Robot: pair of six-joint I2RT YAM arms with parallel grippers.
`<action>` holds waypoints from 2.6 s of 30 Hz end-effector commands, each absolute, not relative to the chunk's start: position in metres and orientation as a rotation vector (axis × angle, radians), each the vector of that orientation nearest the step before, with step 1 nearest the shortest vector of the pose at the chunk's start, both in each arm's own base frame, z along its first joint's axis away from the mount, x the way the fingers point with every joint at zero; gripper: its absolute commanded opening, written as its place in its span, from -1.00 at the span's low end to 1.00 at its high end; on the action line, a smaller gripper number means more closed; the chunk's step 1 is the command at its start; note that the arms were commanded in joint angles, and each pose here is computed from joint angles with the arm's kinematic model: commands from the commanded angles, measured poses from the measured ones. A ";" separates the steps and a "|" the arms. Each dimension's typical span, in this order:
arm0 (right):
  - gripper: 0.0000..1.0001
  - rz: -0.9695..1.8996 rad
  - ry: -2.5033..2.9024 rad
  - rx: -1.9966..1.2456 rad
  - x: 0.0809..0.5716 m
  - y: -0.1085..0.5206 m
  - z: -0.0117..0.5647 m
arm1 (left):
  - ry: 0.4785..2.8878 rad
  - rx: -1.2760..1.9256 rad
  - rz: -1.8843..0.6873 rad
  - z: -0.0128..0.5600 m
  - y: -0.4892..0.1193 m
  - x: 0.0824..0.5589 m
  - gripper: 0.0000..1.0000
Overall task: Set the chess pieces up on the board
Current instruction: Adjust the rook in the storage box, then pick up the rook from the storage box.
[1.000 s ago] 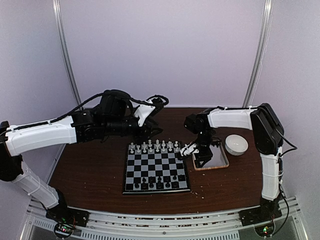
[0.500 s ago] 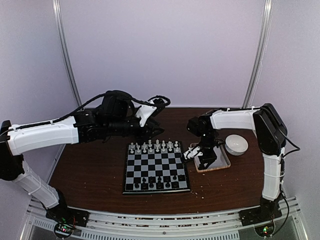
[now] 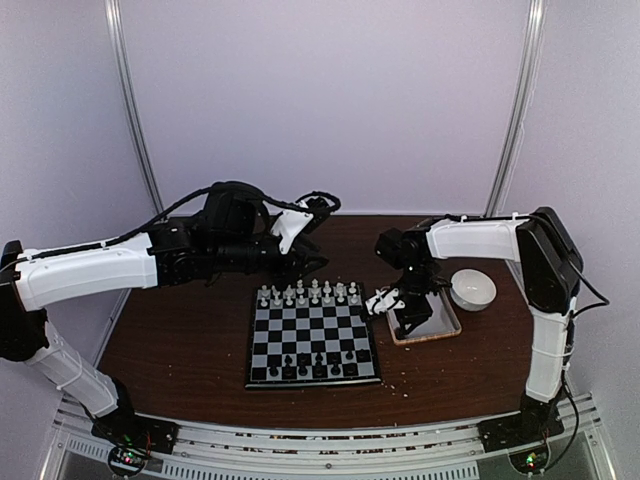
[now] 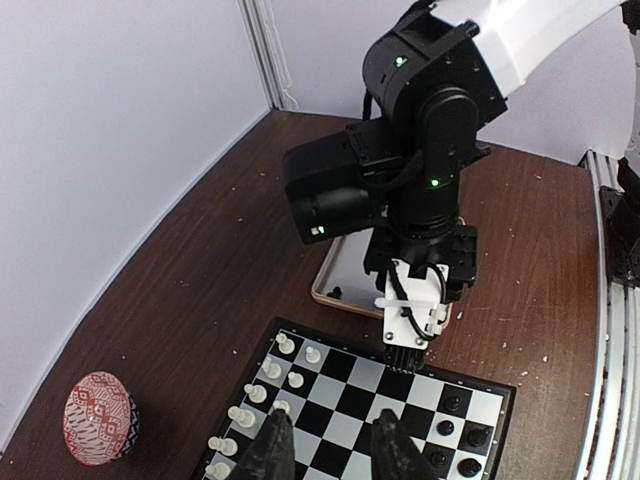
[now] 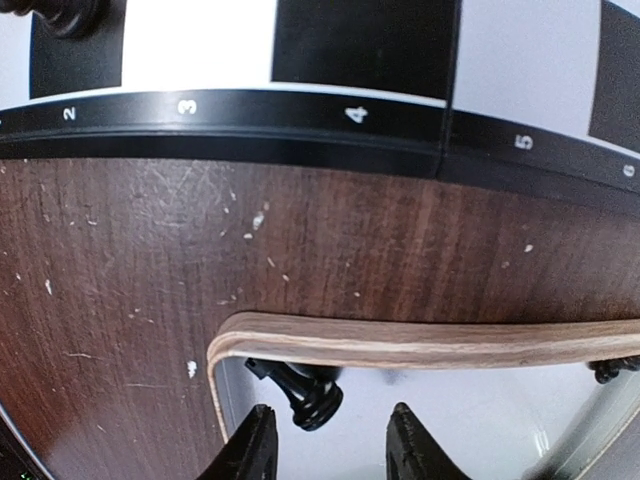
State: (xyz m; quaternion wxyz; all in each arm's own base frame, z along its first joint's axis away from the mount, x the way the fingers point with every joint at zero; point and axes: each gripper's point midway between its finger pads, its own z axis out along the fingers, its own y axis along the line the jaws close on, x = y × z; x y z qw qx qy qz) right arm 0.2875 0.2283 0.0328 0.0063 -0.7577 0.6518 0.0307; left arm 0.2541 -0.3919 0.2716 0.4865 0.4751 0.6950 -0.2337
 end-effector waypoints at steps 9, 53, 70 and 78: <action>-0.26 0.060 2.001 -2.487 0.280 0.224 0.015 | 1.669 1.134 -0.583 0.277 -0.394 0.258 -0.46; -0.55 -0.045 1.894 -2.528 0.263 0.219 0.000 | 1.671 1.127 -0.638 0.273 -0.400 0.263 -0.46; -0.68 0.401 2.224 -1.938 0.292 0.212 0.063 | 1.663 1.143 -0.703 0.262 -0.414 0.266 -0.46; -0.68 0.690 2.238 -1.657 0.293 0.232 0.119 | 1.622 1.207 -0.901 0.243 -0.434 0.246 -0.51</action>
